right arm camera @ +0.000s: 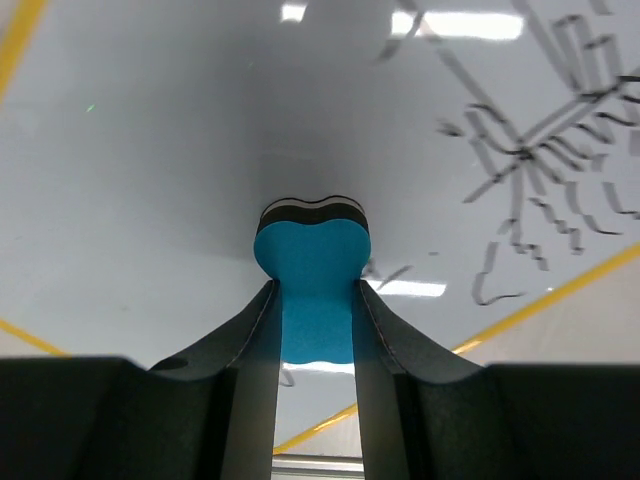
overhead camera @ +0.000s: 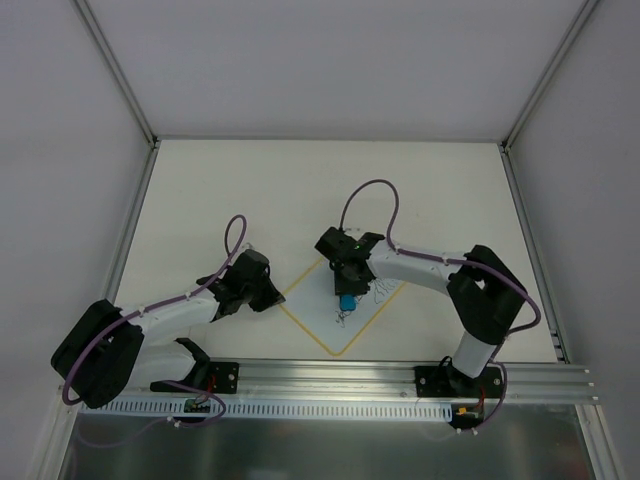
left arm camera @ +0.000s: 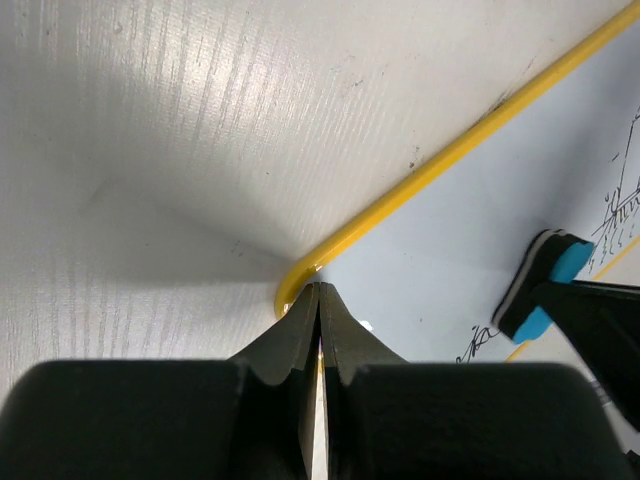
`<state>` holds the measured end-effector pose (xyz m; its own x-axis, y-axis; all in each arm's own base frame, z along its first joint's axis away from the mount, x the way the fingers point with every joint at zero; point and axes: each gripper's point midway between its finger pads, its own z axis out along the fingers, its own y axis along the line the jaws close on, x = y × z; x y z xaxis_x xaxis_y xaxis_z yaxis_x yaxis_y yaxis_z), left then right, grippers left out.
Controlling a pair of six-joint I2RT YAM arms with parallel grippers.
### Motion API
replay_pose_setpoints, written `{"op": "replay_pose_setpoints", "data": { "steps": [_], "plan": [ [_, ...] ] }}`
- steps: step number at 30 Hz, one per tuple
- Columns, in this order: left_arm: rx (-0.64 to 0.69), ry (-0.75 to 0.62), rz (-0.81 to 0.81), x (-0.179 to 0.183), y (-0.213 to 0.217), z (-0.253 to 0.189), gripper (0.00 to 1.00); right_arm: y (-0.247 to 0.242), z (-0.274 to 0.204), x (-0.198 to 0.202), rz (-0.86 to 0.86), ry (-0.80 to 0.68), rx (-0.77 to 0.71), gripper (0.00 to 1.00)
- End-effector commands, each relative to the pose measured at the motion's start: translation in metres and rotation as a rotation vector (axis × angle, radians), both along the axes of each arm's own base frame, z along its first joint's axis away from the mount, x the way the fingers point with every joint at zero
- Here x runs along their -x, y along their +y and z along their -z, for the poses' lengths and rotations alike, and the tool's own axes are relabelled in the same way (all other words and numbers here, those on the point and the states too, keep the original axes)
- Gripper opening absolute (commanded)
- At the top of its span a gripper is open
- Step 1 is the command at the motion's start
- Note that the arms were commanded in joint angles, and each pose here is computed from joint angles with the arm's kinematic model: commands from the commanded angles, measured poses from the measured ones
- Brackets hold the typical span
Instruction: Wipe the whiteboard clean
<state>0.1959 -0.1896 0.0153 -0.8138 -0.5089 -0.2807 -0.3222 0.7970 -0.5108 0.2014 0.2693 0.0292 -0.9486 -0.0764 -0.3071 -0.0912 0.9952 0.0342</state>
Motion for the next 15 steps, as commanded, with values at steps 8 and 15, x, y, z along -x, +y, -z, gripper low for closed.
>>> {"op": "replay_pose_setpoints", "data": {
  "steps": [8, 15],
  "plan": [
    [-0.135, 0.088, 0.003, 0.020, 0.024, 0.026, 0.00, -0.105, 0.011, 0.007, 0.029, 0.055, 0.260, 0.04],
    [-0.133, 0.084, 0.004, 0.017, 0.022, 0.024, 0.00, -0.042, 0.015, 0.043, -0.165, 0.131, 0.179, 0.04]
  ]
}}
